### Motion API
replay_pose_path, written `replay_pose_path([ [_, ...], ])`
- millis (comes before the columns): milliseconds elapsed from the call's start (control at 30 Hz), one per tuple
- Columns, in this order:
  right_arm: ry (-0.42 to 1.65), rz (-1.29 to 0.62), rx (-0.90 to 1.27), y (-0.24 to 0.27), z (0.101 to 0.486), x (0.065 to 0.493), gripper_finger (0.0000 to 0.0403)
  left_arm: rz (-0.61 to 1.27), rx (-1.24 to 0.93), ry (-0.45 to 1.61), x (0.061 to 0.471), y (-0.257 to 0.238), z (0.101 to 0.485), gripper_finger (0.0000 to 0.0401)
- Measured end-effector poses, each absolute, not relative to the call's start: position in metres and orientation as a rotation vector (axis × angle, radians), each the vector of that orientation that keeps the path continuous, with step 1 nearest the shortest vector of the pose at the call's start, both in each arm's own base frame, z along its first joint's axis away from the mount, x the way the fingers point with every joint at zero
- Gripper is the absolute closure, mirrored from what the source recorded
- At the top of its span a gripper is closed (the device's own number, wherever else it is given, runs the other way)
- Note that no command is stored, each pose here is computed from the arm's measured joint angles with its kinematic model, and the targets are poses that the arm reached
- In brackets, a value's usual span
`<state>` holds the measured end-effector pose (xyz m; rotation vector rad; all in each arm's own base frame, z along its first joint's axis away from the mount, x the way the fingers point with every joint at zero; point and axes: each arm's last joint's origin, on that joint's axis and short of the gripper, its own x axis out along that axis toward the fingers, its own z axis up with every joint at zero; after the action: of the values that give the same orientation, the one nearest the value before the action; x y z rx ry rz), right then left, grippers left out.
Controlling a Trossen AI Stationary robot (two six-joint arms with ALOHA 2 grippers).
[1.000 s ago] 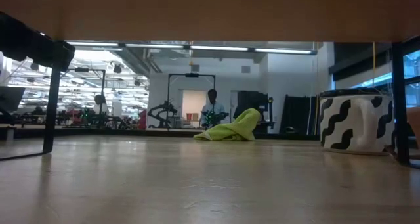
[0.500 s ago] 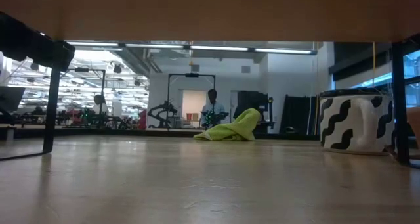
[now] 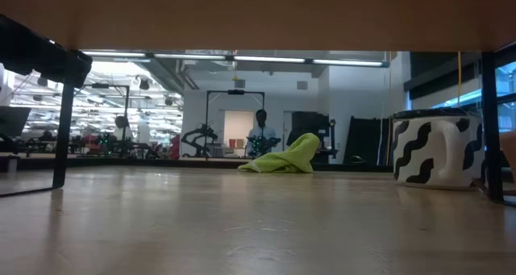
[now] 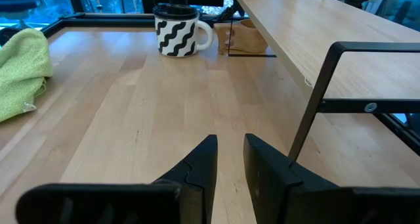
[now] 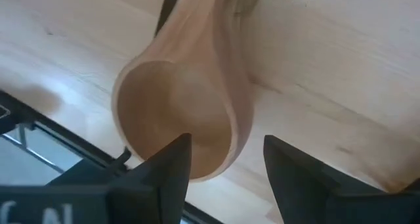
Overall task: Stack small to large cups/mugs on shelf
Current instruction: Put the brown mug on the shelf
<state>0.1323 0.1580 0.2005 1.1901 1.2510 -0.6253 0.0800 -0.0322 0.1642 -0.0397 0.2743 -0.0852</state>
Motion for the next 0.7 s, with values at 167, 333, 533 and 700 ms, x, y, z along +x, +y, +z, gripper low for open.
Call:
replay_pose_path([
  [167,1.285,-0.650,1.168,0.162,0.193,0.135,0.0211,-0.085,-0.040,0.275,0.080,-0.032,0.164,0.0332],
  [333,1.293,-0.680,1.143,0.165,0.186,0.137,0.0213,-0.085,-0.040,0.274,0.080,-0.032,0.164,0.0332],
  [533,1.347,-0.716,1.111,0.169,0.176,0.138,0.0252,-0.085,-0.040,0.275,0.080,-0.032,0.164,0.0332],
  [700,1.335,-0.714,1.117,0.169,0.175,0.140,0.0290,-0.085,-0.040,0.275,0.080,-0.032,0.164,0.0332],
])
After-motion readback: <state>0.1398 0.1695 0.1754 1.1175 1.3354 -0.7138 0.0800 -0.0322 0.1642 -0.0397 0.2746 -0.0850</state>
